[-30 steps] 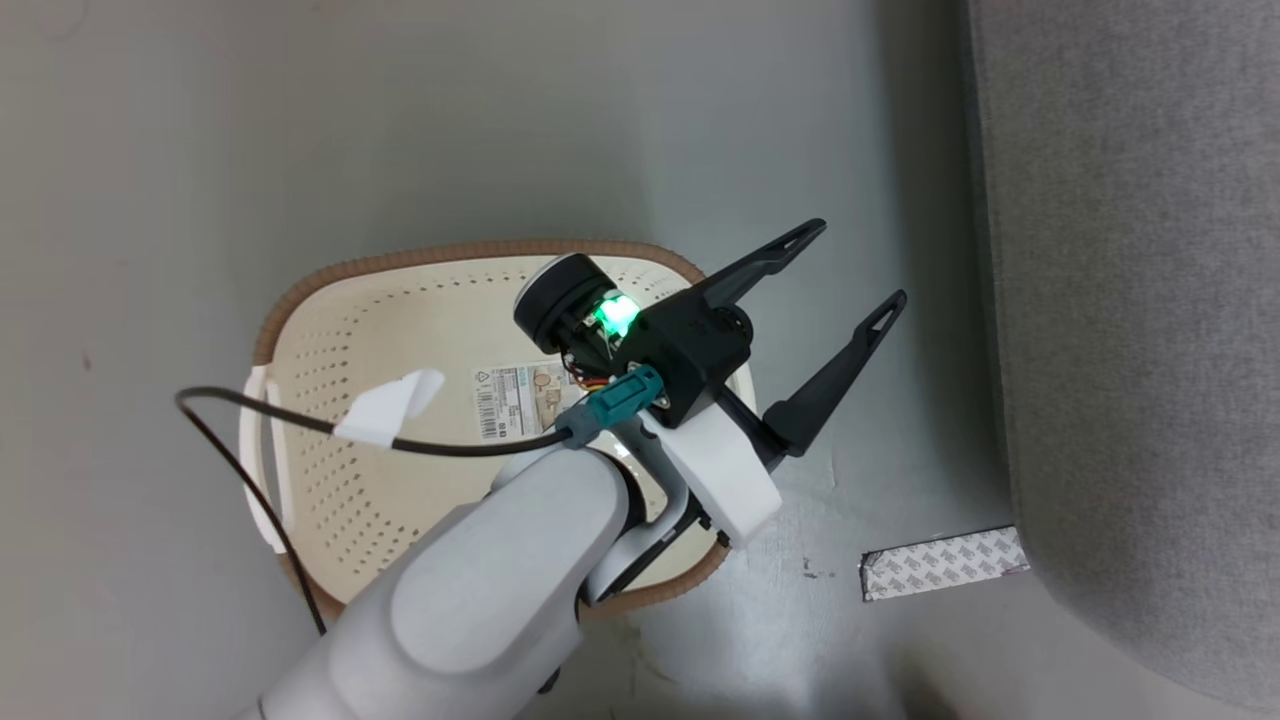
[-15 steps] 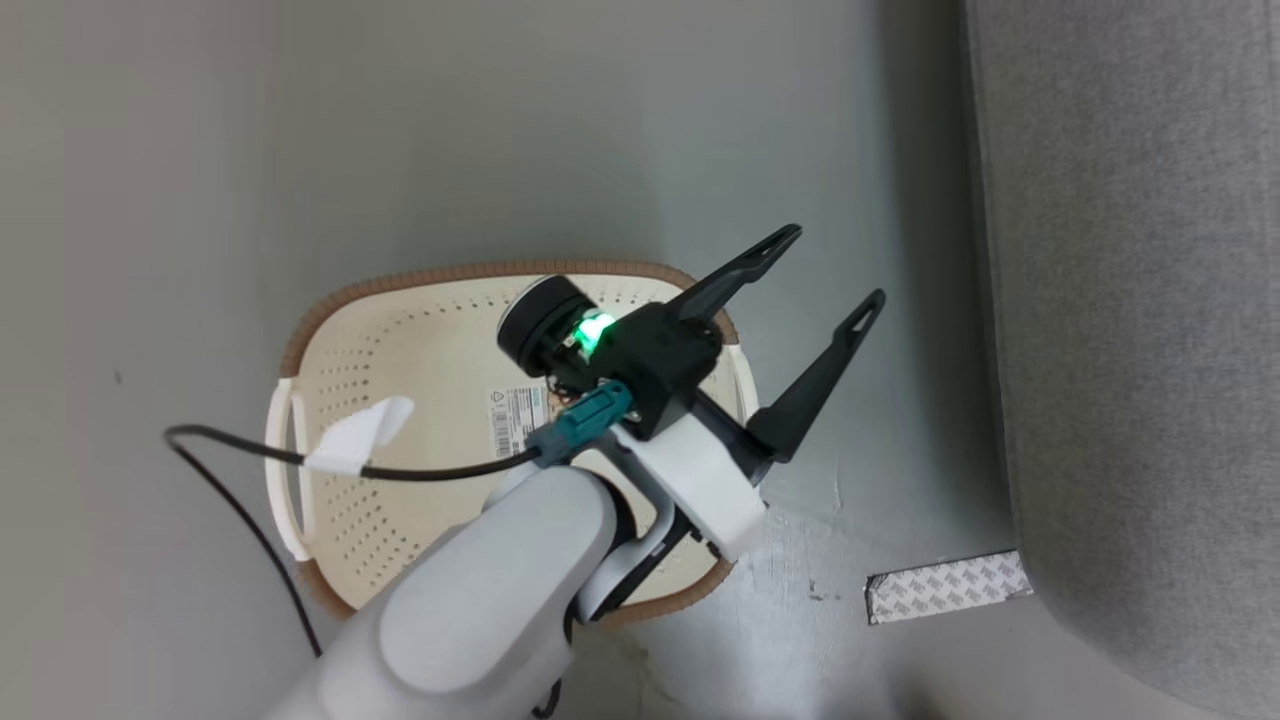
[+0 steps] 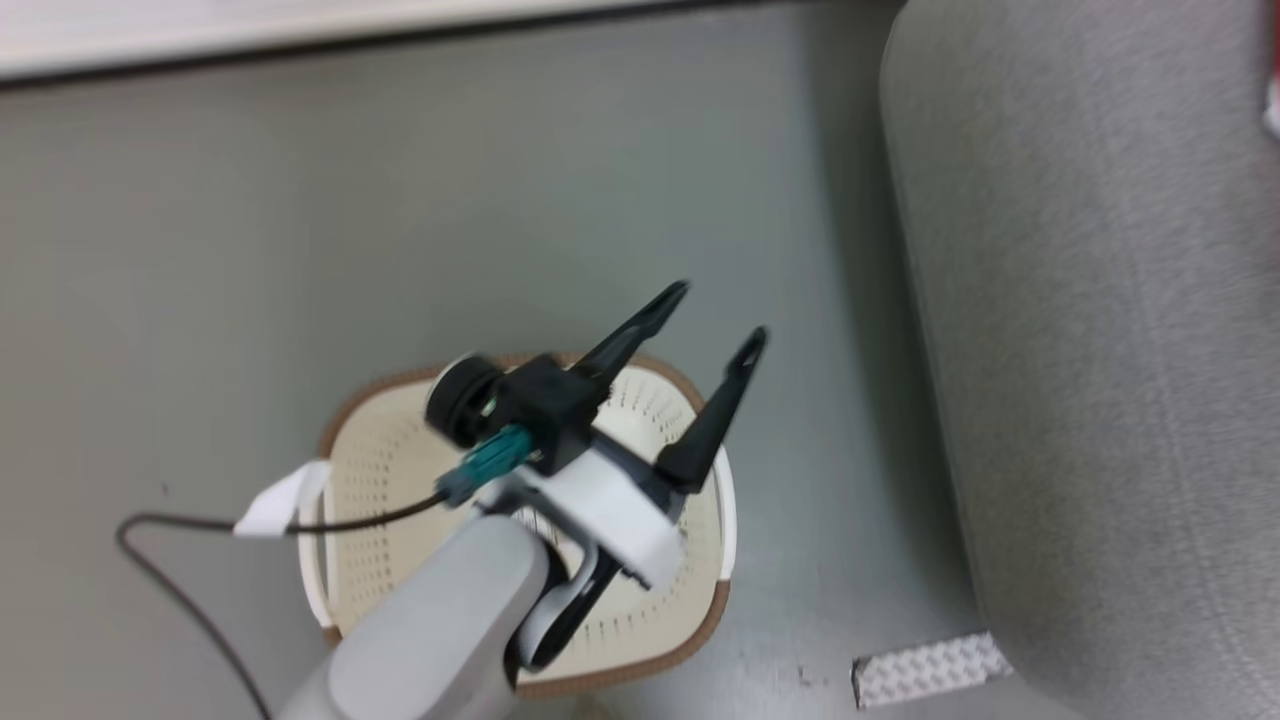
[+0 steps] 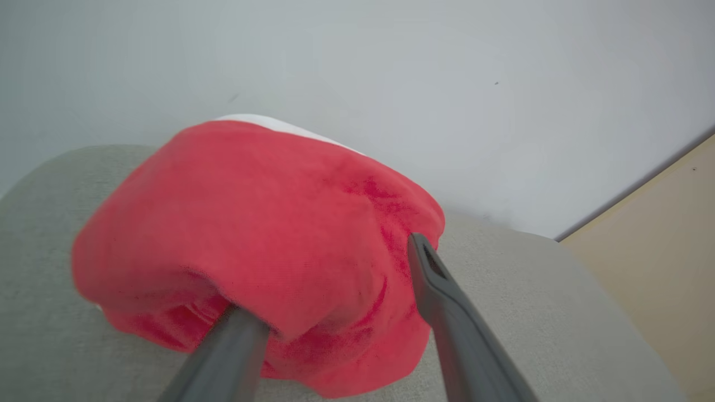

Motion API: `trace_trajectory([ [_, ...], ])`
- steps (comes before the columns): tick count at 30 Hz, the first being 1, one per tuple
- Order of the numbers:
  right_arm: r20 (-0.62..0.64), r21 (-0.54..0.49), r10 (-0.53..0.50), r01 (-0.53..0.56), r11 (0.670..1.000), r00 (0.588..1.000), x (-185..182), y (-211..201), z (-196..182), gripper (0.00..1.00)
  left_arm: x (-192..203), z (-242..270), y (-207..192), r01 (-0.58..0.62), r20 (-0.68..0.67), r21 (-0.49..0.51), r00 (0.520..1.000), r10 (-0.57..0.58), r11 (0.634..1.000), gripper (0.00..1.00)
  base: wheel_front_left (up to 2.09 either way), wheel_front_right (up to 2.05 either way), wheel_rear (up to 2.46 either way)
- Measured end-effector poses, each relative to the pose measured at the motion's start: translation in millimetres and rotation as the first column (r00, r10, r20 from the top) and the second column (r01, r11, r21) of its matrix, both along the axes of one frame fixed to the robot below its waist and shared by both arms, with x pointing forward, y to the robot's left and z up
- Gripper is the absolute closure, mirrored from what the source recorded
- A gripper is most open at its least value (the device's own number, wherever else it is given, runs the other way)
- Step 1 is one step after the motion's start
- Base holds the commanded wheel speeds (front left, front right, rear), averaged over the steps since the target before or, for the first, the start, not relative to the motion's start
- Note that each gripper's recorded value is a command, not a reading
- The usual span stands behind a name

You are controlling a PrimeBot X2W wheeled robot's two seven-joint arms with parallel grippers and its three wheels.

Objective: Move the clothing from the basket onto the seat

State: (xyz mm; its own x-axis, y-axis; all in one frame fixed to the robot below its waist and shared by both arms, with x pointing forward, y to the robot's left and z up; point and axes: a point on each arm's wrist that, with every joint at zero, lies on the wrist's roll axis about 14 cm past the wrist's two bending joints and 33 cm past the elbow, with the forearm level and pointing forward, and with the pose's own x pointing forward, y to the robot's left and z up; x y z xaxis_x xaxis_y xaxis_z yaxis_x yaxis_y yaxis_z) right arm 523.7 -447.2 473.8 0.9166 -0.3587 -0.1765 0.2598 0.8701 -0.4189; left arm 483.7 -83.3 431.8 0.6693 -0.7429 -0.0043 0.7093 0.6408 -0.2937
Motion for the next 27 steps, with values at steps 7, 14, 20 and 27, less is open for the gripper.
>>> trace_trajectory([
  [7,0.031,0.047,0.065,-0.067,0.997,0.997,-33,26,13,0.0,-15,24,22,-0.077,0.015,-0.004,0.997,0.077,0.997,0.0,0.0,0.0,0.0],
  [14,0.121,0.093,0.126,-0.137,0.986,0.985,-63,55,35,0.0,-31,46,59,-0.189,0.051,0.02,0.981,0.187,0.982,0.0,0.0,0.0,0.0],
  [20,0.245,0.115,0.168,-0.201,0.973,0.955,-84,86,61,0.0,-48,55,103,-0.314,0.06,0.045,0.948,0.311,0.948,0.0,0.0,0.0,0.0],
  [27,0.35,0.184,0.192,-0.269,0.945,0.917,-119,138,62,0.0,-75,63,158,-0.456,0.072,0.063,0.889,0.452,0.888,0.0,0.0,0.0,0.0],
])
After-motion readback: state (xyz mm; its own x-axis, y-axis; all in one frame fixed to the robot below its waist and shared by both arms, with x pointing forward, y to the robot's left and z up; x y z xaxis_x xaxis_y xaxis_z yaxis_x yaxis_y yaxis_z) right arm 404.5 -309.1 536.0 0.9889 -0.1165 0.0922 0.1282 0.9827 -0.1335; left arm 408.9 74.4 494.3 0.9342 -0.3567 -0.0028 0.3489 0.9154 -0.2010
